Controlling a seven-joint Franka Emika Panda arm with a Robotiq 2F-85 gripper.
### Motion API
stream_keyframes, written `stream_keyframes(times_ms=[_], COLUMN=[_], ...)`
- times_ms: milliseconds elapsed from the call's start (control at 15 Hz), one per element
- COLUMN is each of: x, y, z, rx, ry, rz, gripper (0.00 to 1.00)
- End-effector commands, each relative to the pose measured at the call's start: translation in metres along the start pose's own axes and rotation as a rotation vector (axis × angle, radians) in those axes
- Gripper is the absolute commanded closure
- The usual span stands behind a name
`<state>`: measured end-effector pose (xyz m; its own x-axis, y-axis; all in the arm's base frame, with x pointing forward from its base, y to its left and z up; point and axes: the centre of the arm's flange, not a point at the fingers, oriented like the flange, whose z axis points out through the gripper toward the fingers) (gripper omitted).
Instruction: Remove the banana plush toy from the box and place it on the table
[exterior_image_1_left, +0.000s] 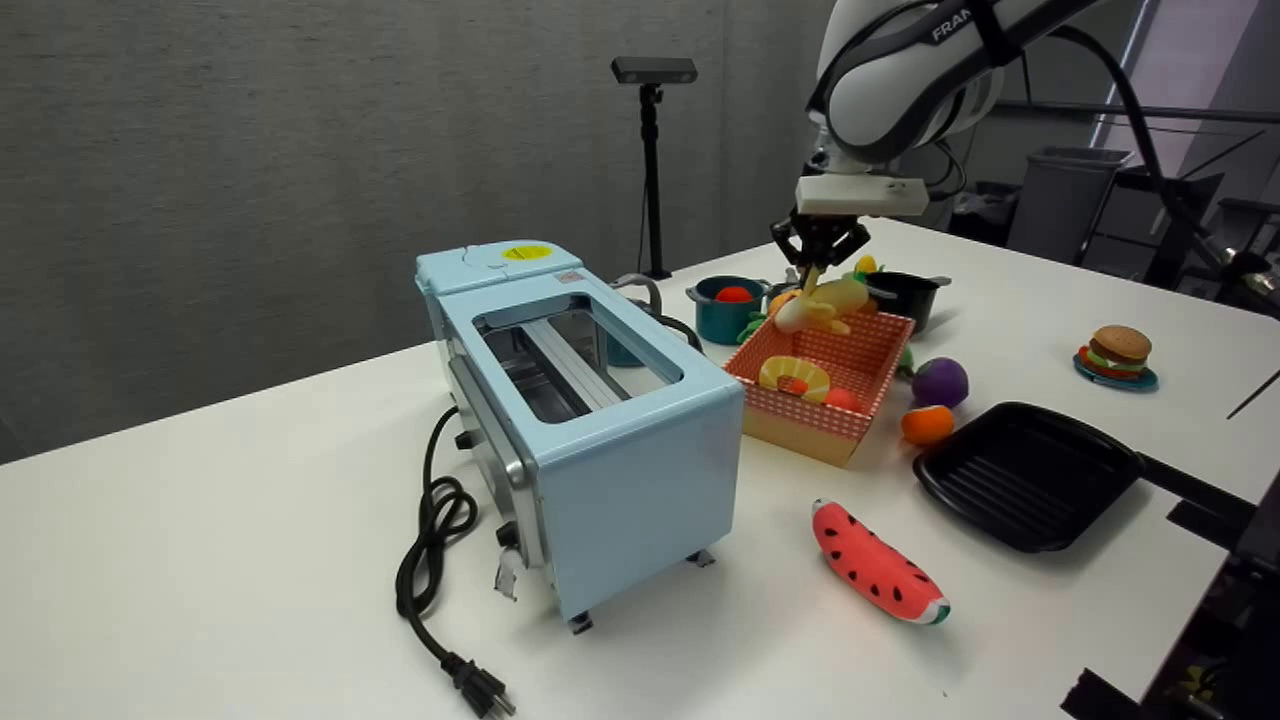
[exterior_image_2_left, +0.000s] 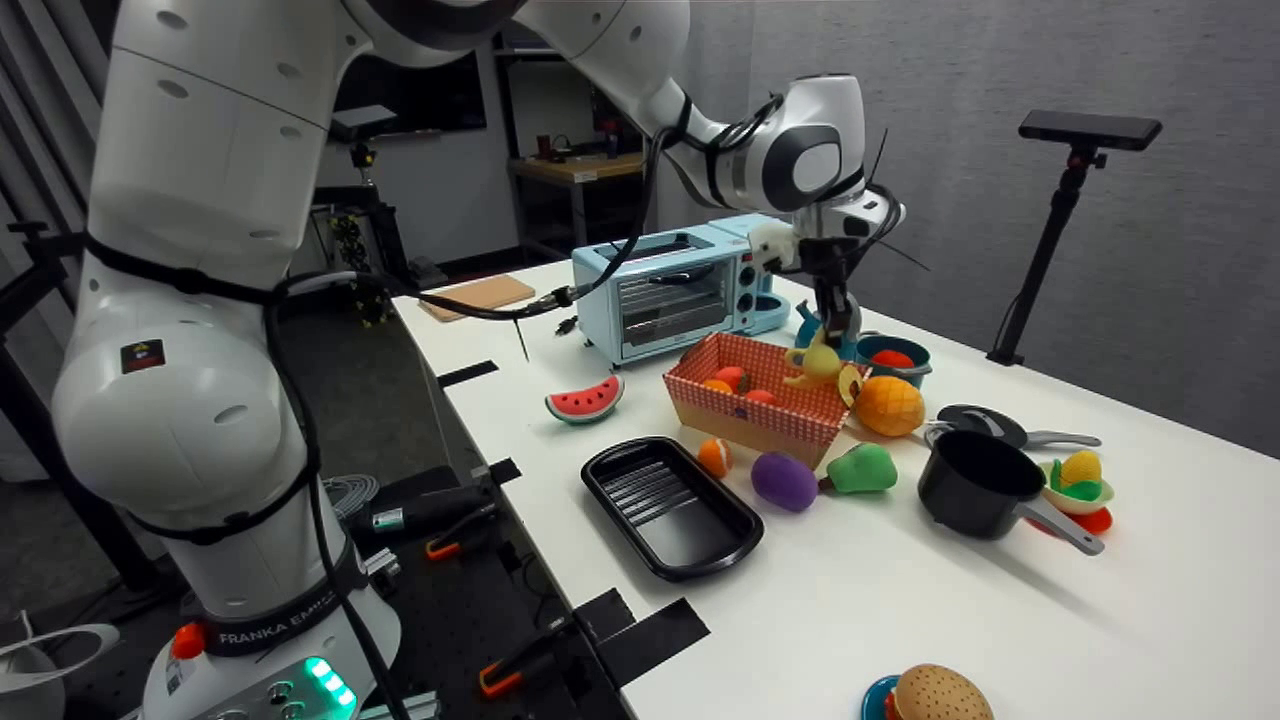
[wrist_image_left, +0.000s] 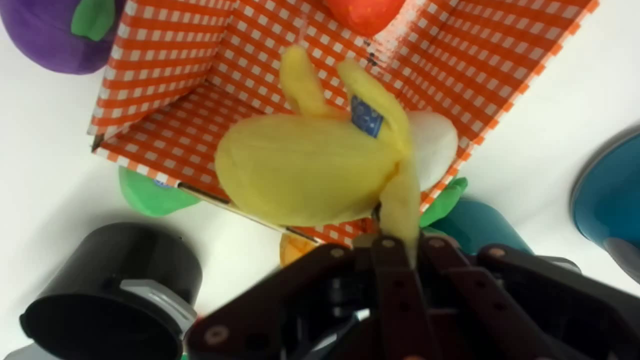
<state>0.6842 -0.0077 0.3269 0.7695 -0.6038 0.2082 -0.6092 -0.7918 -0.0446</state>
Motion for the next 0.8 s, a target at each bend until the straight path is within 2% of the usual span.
stream_keyframes(times_ms=[0, 467, 733], x=[-0.005, -0.005, -0.005], y=[0.007, 0.024, 0.047], z=[-0.028, -0.063, -0.079], rx=[0.027, 0.092, 0.139], ry=[0.045, 0.099, 0.14], rz=[-0.014, 0.001, 0.028], gripper=[0.99, 0.99, 0.99])
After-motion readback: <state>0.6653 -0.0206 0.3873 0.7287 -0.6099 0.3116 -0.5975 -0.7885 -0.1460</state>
